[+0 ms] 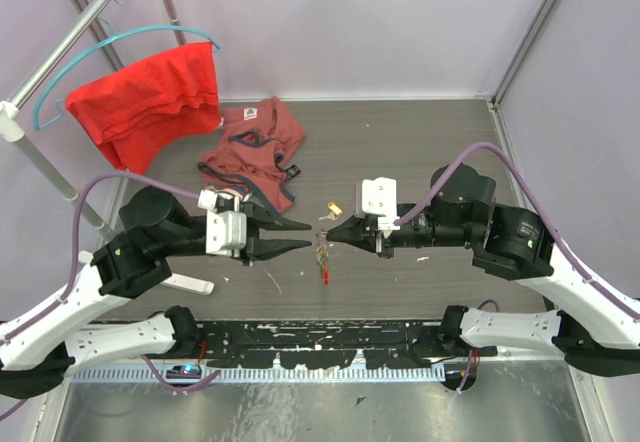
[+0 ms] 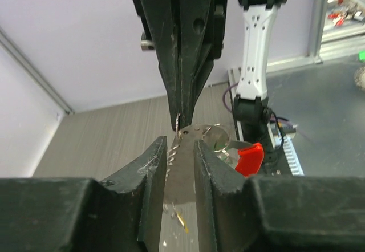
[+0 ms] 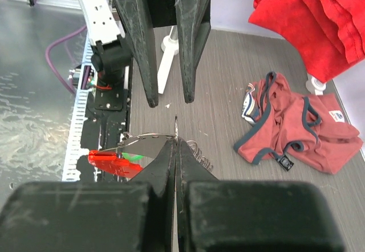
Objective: Put the keys on the keyring
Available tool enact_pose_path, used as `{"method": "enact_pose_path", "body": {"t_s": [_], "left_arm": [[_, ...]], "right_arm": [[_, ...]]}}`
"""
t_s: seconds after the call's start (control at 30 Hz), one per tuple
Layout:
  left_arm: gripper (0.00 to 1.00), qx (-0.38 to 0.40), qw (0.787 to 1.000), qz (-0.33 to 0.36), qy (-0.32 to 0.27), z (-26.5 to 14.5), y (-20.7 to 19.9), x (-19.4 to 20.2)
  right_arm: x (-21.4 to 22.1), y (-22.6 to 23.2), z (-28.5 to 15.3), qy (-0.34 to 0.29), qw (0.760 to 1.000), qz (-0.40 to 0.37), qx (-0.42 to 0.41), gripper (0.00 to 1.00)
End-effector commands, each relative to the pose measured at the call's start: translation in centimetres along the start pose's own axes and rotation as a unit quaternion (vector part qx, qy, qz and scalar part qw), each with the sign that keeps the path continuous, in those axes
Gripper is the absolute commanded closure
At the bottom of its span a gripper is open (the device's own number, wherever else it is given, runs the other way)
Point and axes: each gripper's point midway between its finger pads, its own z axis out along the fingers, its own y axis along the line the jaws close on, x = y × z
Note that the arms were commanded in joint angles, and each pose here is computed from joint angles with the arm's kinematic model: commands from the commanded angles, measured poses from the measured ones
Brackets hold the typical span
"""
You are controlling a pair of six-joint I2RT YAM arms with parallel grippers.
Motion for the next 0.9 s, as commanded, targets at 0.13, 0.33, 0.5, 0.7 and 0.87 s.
{"method": "enact_pose_path", "body": {"t_s": [0.13, 0.33, 0.5, 0.7, 0.87], "left_arm": [[0.71, -0.016, 0.997, -0.005, 0.08, 0.0, 0.9, 2.8], [0.71, -0.008, 0.998, -0.004, 0.068, 0.5, 0.9, 2.4], [0.71, -0.006, 0.998, -0.004, 0.064, 0.8, 1.0, 2.3], [0.71, -0.003, 0.998, -0.006, 0.062, 1.0, 0.9, 2.3], [0.73, 0.0, 0.998, -0.01, 0.066, 1.3, 0.9, 2.6]], "right_arm": [[-1.5, -1.1, -0.9, -0.008, 0.999, -0.023, 0.026, 0.99], [-1.0, -1.3, -0.7, 0.001, 0.999, -0.02, 0.031, 0.99], [-0.4, -1.5, -0.4, 0.015, 0.999, -0.017, 0.034, 0.99], [-0.2, -1.6, -0.2, 0.019, 0.999, -0.016, 0.035, 0.99], [-0.3, -1.6, 0.0, 0.018, 0.999, -0.017, 0.033, 0.99]]}}
